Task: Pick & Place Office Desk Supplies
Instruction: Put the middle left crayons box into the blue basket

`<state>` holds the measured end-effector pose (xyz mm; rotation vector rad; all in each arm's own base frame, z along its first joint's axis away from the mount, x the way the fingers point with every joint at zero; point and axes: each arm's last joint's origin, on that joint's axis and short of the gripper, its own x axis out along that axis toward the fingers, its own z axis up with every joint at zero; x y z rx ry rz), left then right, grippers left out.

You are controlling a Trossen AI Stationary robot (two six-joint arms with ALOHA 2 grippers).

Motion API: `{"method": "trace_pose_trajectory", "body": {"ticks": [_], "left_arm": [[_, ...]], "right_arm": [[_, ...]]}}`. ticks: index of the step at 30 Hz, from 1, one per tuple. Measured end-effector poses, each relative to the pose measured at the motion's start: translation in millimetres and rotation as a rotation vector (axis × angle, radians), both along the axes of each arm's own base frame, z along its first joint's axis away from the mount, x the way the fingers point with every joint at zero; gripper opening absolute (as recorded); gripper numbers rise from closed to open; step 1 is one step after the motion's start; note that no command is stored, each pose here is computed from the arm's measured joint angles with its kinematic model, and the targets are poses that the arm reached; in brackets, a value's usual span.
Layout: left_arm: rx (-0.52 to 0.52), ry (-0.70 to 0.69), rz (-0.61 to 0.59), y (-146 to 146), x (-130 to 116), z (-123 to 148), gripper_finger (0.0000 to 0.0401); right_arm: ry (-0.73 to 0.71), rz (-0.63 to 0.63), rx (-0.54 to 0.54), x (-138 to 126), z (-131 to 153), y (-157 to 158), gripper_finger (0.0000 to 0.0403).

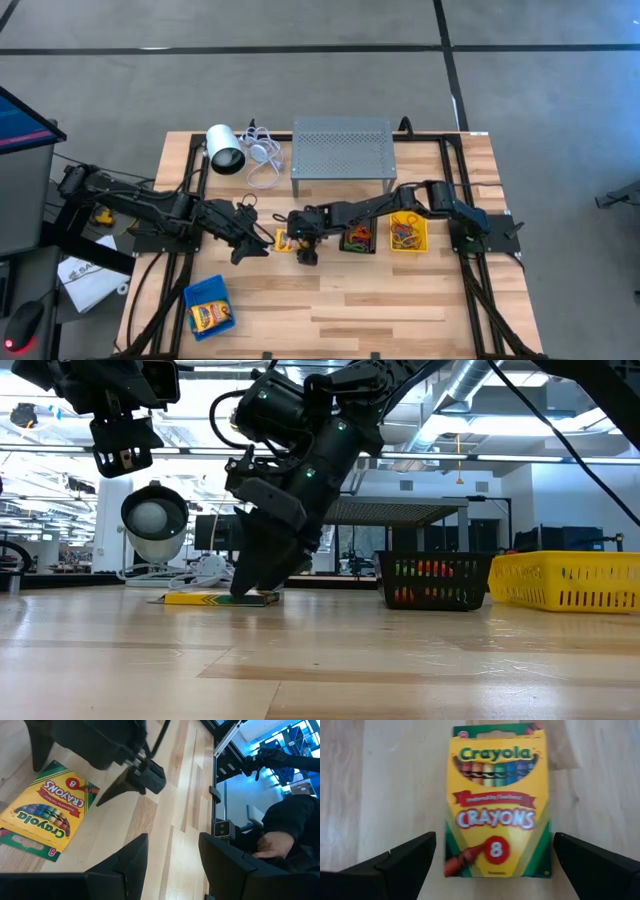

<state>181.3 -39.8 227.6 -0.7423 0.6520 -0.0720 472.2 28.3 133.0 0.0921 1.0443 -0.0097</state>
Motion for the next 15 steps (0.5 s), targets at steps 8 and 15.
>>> {"method": "trace_pose_trajectory", "body": {"ticks": [8, 15], "left_arm": [[-0.002, 0.001, 0.001, 0.0, 0.0, -0.1, 0.0172], [-0.002, 0.002, 0.001, 0.0, 0.0, -0.1, 0.0172]], "right_arm": [[0.028, 0.022, -0.029, 1.1, -16.4, 15.9, 0.0389], [0.05, -0.005, -0.037, 1.4, -28.5, 18.9, 0.0327]]}}
